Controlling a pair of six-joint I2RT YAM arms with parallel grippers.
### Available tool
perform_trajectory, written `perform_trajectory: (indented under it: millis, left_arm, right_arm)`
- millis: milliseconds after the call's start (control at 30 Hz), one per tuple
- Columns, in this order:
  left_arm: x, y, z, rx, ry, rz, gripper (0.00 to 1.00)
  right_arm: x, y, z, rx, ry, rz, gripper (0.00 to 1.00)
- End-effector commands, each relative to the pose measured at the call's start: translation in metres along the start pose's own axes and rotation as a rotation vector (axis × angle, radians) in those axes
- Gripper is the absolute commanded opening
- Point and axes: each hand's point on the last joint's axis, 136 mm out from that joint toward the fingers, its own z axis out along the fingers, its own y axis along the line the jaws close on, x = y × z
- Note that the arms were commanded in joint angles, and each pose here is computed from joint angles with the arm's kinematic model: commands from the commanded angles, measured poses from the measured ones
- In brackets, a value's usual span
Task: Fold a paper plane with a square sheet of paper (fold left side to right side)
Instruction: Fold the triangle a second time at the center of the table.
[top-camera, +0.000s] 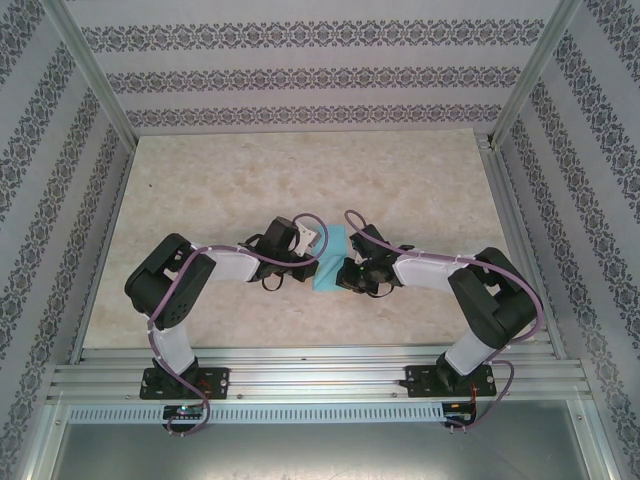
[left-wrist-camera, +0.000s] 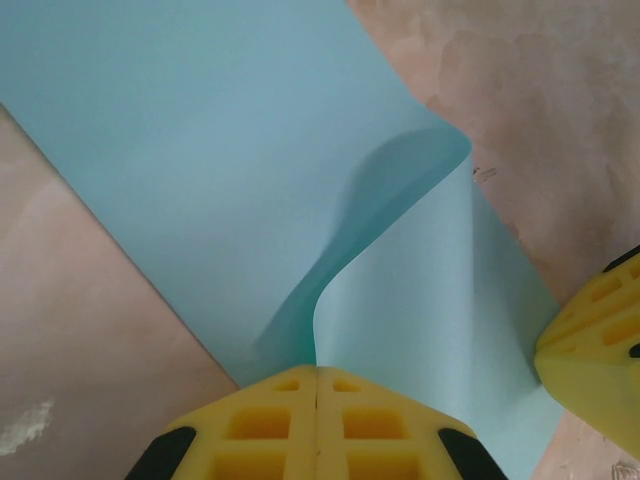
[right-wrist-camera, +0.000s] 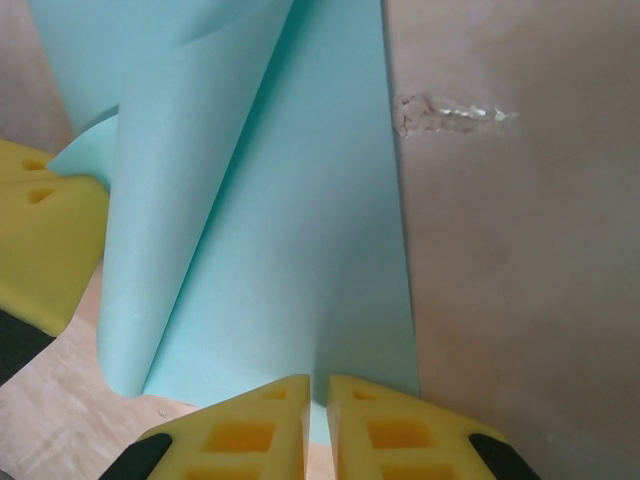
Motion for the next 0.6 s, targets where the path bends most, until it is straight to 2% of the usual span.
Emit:
perform_trajectory:
  millis: [0,567]
  left_arm:
    - [-0.004,0.004,-0.001,-0.048,-0.012,0.026,0.00]
    - [-0.012,0.002,-0.013,-0.067,-0.042,0.042,0.00]
  right_arm:
    - [0.010,-0.018,0.006,0.081,0.031,-0.010,0.15]
    - [0.012,-0.021,0.008,0.096,0.044,-0.015,0.15]
